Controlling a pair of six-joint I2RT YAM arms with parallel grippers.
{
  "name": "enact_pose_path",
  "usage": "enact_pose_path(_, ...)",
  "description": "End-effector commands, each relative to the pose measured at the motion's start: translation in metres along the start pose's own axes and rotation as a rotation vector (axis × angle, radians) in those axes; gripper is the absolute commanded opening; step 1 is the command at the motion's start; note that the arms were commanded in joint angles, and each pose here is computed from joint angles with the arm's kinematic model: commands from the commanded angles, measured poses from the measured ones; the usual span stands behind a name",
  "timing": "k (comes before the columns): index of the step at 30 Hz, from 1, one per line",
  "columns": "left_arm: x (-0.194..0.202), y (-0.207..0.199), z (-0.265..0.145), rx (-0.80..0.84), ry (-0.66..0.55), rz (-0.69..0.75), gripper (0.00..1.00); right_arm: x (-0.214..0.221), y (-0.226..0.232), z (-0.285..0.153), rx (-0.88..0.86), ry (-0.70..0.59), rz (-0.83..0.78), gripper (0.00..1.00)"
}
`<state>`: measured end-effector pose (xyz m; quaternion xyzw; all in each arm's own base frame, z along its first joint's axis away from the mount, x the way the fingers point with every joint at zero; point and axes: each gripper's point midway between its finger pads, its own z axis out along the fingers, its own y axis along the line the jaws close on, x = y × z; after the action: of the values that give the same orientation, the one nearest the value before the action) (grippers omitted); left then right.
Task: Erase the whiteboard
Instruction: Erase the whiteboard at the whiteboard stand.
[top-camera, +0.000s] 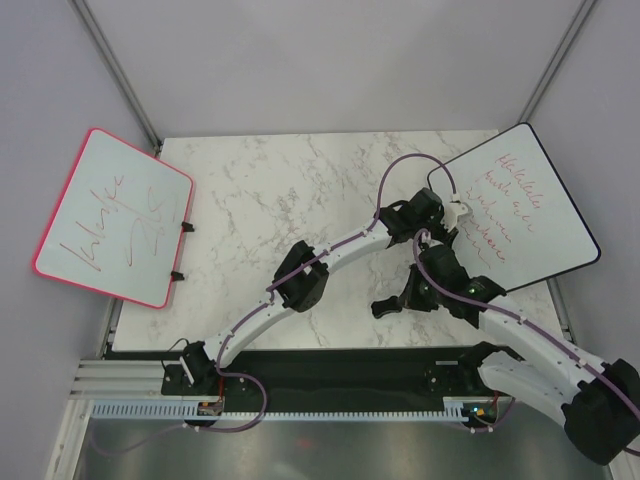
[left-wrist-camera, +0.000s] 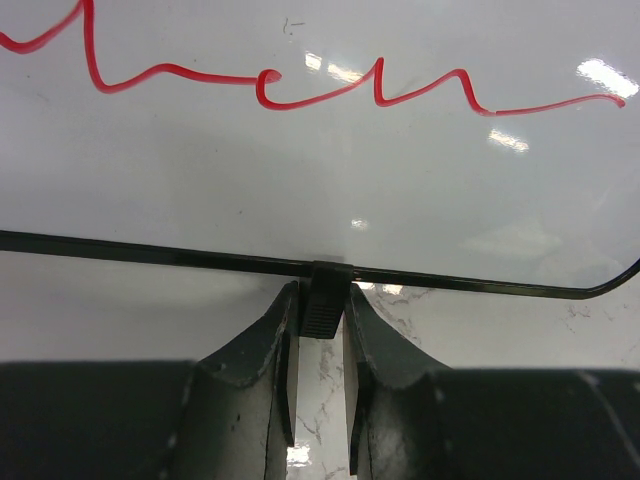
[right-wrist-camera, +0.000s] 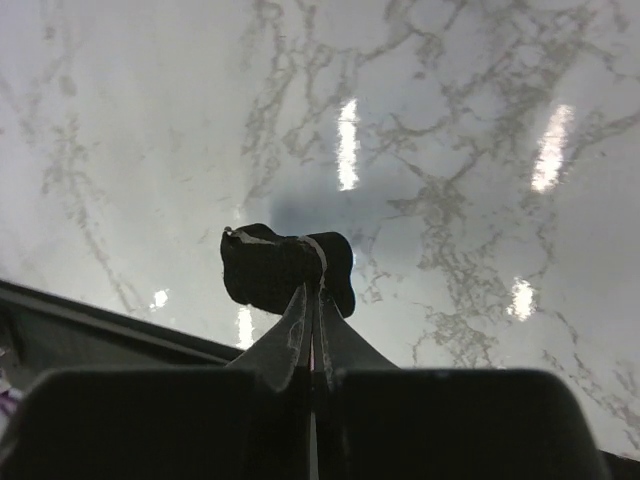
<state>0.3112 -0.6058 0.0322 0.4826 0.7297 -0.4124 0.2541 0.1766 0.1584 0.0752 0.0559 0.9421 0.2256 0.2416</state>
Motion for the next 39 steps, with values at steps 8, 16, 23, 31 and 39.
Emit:
enact_pose_path(8, 0.012, 0.015, -0.001, -0.023, 0.029, -0.037, 0.02, 0.000, -0.019, 0.003, 0.167, 0.032, 0.041, 0.09)
enact_pose_path(16, 0.013, 0.015, -0.001, -0.020, 0.031, -0.038, 0.02, -0.070, 0.040, -0.050, 0.052, -0.066, -0.241, 0.62)
enact_pose_path(23, 0.012, 0.015, -0.001, -0.018, 0.028, -0.032, 0.02, -0.086, 0.084, -0.080, -0.268, -0.060, -1.145, 0.72)
enact_pose_path(31, 0.012, 0.015, -0.002, -0.010, 0.028, -0.035, 0.02, -0.041, 0.039, -0.059, -0.360, 0.275, -1.513, 0.76)
enact_pose_path(39, 0.010, 0.015, -0.003, -0.004, 0.022, -0.041, 0.02, -0.012, 0.016, -0.004, -0.362, 0.398, -1.595, 0.68)
